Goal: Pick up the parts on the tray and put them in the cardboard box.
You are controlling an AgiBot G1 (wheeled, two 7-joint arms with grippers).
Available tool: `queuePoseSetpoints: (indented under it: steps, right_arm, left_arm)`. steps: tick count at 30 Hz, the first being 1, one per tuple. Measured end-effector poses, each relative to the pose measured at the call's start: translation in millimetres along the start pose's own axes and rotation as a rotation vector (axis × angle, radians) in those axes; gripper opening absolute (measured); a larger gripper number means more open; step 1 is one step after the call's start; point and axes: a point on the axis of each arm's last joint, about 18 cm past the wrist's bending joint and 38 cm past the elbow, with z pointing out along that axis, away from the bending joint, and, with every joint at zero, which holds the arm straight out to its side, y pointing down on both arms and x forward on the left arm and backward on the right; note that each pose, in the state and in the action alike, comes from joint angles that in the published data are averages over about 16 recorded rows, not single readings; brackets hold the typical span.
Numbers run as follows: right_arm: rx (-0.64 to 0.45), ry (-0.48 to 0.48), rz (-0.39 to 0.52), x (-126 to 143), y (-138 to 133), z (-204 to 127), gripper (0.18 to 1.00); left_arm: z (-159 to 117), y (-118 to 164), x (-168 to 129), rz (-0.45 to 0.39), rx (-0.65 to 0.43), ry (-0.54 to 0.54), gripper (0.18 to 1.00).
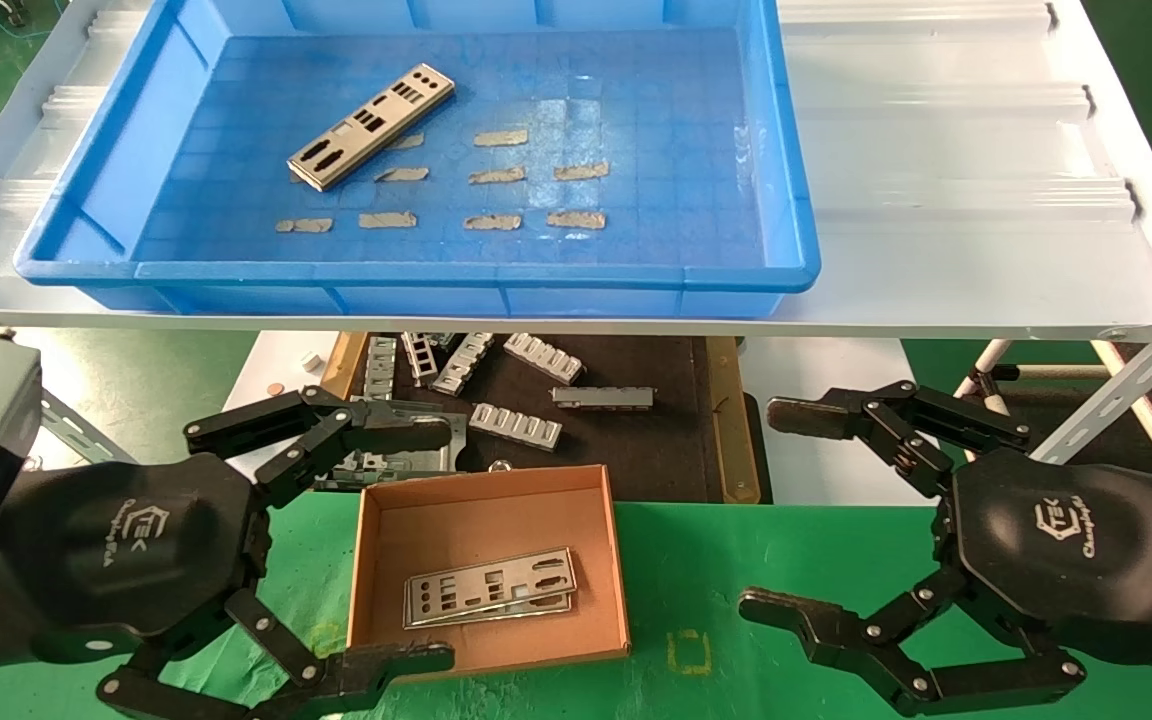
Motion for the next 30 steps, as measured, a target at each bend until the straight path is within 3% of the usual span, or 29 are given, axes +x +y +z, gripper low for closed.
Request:
queuePoseSetpoints:
  steps: [30]
  right_arm:
    - [0.0,0.0,0.0,0.0,0.0,0.0,1.001]
  left_arm:
    - [0.1,0.2,-0.1,0.0,0.0,0.0,1.001]
